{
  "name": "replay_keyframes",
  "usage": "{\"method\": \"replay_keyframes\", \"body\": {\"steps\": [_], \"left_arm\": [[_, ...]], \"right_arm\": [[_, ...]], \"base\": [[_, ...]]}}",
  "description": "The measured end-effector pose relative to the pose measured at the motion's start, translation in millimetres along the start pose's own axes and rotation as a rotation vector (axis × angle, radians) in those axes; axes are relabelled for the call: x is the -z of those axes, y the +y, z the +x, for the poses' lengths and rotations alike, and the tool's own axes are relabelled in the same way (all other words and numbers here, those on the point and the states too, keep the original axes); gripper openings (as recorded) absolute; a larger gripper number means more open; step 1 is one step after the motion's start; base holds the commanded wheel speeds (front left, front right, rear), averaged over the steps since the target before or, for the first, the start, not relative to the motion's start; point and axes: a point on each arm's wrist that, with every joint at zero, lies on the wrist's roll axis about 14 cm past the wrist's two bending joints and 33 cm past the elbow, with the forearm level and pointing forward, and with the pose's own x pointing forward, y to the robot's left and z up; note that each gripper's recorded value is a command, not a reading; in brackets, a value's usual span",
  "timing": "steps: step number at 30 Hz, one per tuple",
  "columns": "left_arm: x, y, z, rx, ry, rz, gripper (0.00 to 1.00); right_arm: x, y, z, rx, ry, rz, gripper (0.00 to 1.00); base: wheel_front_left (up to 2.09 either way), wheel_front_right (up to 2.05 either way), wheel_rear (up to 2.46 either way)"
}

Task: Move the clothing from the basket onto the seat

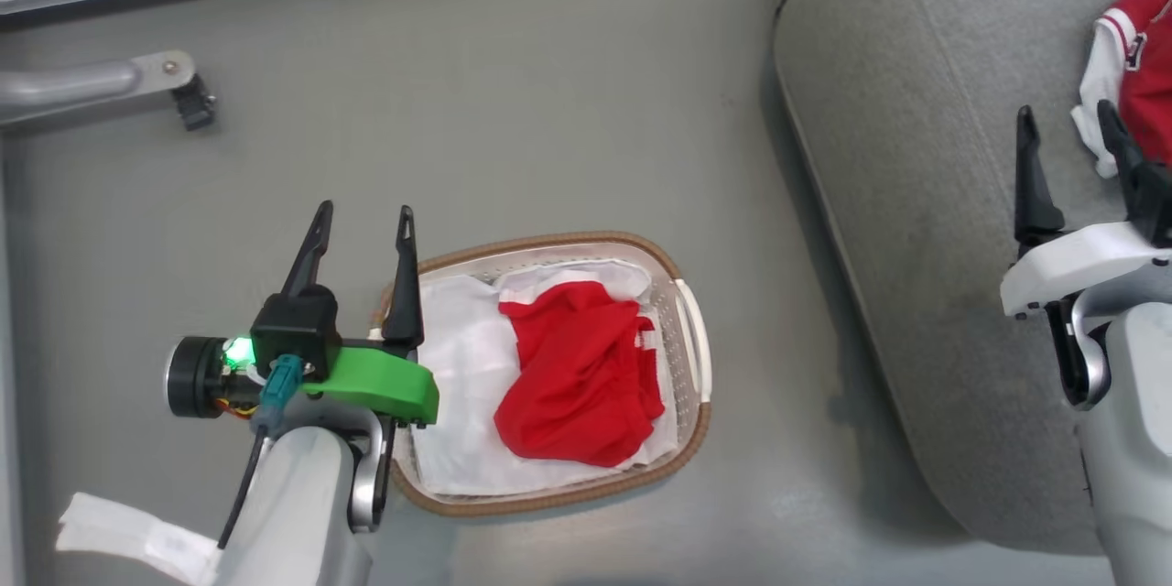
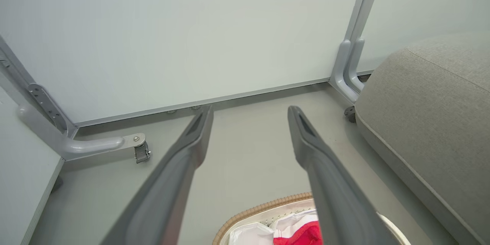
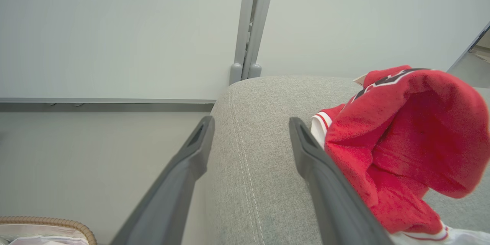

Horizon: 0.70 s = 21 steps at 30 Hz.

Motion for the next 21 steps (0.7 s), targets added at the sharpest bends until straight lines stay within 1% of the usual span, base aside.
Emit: {"method": "replay_keyframes", "body": {"steps": [6,10,15,21], "left_arm": [[-9.9,37.4,-29.0,-0.12,-0.011,0.02,1.0],[-17.0,50.8,-49.2,-0.169,-0.022,0.034,1.0],[-24.4,60.9,-70.4,-0.213,-0.038,0.042,1.0],[-27.4,63.2,-91.2,-0.235,-0.045,0.043,1.0]], "right_arm": [[-10.8,52.7,3.9,-0.109,-0.036,0.066,1.0],[-22.6,80.6,-2.7,-0.175,-0.064,0.091,1.0],[-29.5,100.7,-16.3,-0.222,-0.076,0.11,1.0],[-30.0,112.0,-37.4,-0.246,-0.07,0.13,1.0]], "base": [[0.0,0.0,0.0],[0.0,0.0,0.0],[0.0,0.0,0.0],[0.0,0.0,0.0]]}}
